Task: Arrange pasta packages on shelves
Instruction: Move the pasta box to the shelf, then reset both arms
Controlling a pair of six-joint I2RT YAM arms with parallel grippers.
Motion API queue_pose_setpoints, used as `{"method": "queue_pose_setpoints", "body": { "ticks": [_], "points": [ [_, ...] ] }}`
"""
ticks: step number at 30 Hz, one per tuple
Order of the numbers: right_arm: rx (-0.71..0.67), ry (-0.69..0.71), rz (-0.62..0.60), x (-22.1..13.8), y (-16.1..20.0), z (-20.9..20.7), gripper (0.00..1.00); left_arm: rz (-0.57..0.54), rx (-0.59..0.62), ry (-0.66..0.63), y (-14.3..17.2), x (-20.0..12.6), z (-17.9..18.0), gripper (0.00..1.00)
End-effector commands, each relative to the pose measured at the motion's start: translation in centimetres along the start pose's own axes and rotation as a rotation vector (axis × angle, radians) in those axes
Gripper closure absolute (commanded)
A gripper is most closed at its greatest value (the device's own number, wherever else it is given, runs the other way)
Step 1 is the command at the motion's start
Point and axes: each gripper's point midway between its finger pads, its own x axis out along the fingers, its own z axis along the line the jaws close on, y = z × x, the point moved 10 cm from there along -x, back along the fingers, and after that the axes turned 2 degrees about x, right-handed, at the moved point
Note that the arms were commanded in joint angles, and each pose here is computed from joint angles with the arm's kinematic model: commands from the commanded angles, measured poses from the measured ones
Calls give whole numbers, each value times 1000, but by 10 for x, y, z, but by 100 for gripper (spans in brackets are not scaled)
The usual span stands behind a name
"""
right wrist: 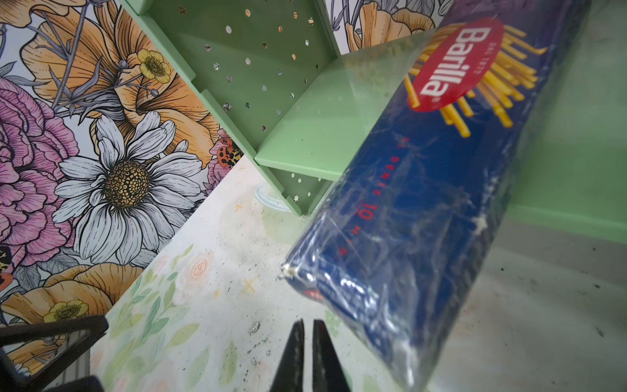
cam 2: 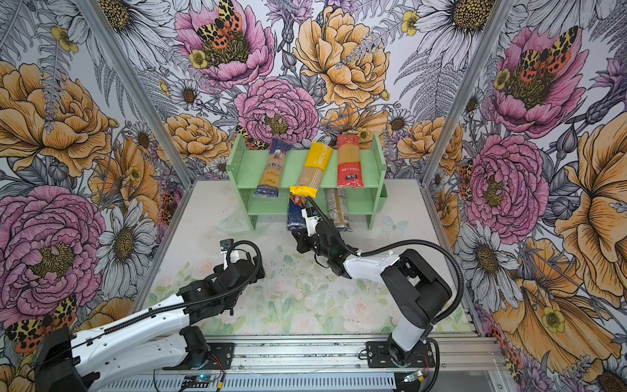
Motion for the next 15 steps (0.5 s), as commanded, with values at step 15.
{"method": "queue_pose_setpoints", "body": {
  "ticks": [15],
  "points": [
    [95,115,-103,-126,35,-20,80,2,25,3,-8,0,-4,1]
  ]
}}
